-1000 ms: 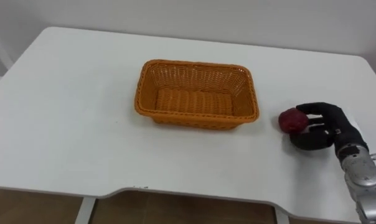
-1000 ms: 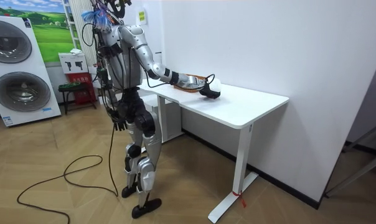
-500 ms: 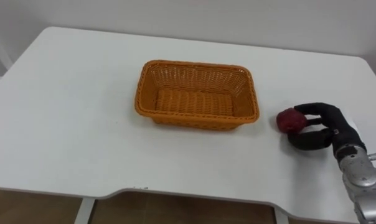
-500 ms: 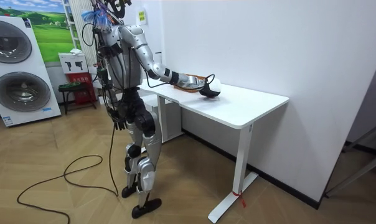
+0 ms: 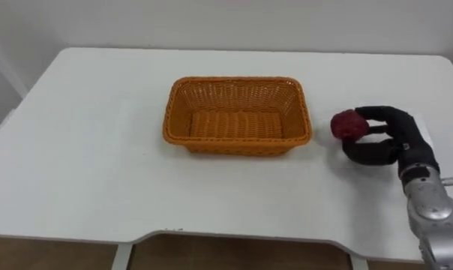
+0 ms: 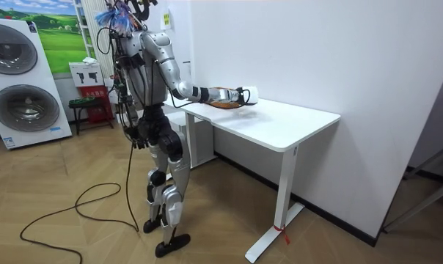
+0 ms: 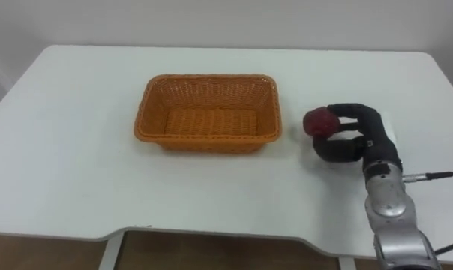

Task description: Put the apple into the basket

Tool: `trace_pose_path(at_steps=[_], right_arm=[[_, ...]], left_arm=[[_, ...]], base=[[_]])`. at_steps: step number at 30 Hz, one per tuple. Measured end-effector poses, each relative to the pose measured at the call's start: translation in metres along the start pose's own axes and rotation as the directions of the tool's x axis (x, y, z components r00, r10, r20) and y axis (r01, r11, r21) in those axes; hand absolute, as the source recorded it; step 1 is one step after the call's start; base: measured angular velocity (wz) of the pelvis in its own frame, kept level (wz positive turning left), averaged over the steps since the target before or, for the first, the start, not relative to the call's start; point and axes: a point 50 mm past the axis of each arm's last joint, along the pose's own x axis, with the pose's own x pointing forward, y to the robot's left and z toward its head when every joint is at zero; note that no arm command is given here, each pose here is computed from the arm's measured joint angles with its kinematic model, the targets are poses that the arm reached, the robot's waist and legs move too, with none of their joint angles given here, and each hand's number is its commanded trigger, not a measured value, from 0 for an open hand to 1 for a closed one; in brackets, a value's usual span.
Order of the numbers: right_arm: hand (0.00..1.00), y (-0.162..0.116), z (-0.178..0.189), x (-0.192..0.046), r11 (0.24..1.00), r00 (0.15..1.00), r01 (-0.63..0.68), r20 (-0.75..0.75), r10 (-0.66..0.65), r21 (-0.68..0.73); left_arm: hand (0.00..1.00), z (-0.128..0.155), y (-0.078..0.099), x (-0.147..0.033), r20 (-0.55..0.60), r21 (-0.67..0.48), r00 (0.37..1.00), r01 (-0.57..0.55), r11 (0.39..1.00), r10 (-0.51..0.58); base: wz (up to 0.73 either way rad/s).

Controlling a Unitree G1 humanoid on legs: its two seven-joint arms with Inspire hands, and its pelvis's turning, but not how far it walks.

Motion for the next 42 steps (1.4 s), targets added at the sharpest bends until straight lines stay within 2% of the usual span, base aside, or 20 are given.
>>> trace_pose_path(at_steps=[5, 11, 15, 17, 18, 19, 20, 21, 29, 42], right_arm=[[1.0, 0.004, 0.032, -0.007, 1.0, 0.989, -0.002, 0.146, -0.001, 0.02], [1.0, 0.015, 0.047, -0.011, 0.998, 0.977, -0.041, 0.21, 0.031, 0.042], [1.0, 0.03, 0.062, -0.016, 0.994, 0.954, -0.1, 0.278, 0.11, -0.049], [0.87, 0.036, 0.073, -0.019, 0.988, 0.935, -0.143, 0.319, 0.156, -0.063], [0.84, 0.04, 0.077, -0.021, 0.983, 0.924, -0.168, 0.336, 0.182, -0.069], [0.55, 0.042, 0.078, -0.022, 0.981, 0.919, -0.18, 0.343, 0.194, -0.072], [0.39, 0.045, 0.082, -0.024, 0.977, 0.909, -0.2, 0.357, 0.214, -0.077], [0.0, 0.047, 0.083, -0.025, 0.975, 0.905, -0.208, 0.362, 0.222, -0.079], [0.0, 0.075, 0.086, -0.034, 0.926, 0.854, -0.359, 0.361, 0.375, -0.114], [0.0, 0.077, 0.082, -0.032, 0.929, 0.866, -0.36, 0.34, 0.368, -0.088]], left_arm=[[0.0, 0.003, 0.0, 0.0, 0.014, -0.003, 1.0, -0.018, 1.0, 0.018], [0.0, 0.011, 0.001, 0.001, 0.038, 0.007, 0.999, -0.027, 1.0, 0.027], [0.0, 0.015, -0.002, 0.001, 0.049, 0.024, 0.999, -0.015, 1.0, 0.014], [0.0, 0.014, -0.004, 0.001, 0.042, 0.023, 0.999, -0.007, 1.0, 0.006], [0.0, 0.012, -0.005, 0.001, 0.033, 0.023, 0.999, -0.002, 1.0, 0.002], [0.0, 0.011, -0.005, 0.001, 0.029, 0.022, 1.0, -0.001, 1.0, 0.001], [0.0, 0.01, -0.005, 0.001, 0.027, 0.022, 1.0, -0.001, 1.0, 0.0], [0.0, 0.01, -0.005, 0.001, 0.028, 0.022, 1.0, -0.001, 1.0, 0.001], [0.0, 0.017, -0.005, 0.002, 0.042, 0.04, 0.999, 0.001, 0.999, -0.003], [0.0, 0.022, -0.004, 0.003, 0.053, 0.034, 0.999, -0.001, 0.999, -0.001]], base=[[-0.01], [0.0], [-0.1], [-0.09], [-0.03], [0.0], [0.0], [0.0], [0.07], [0.0]])
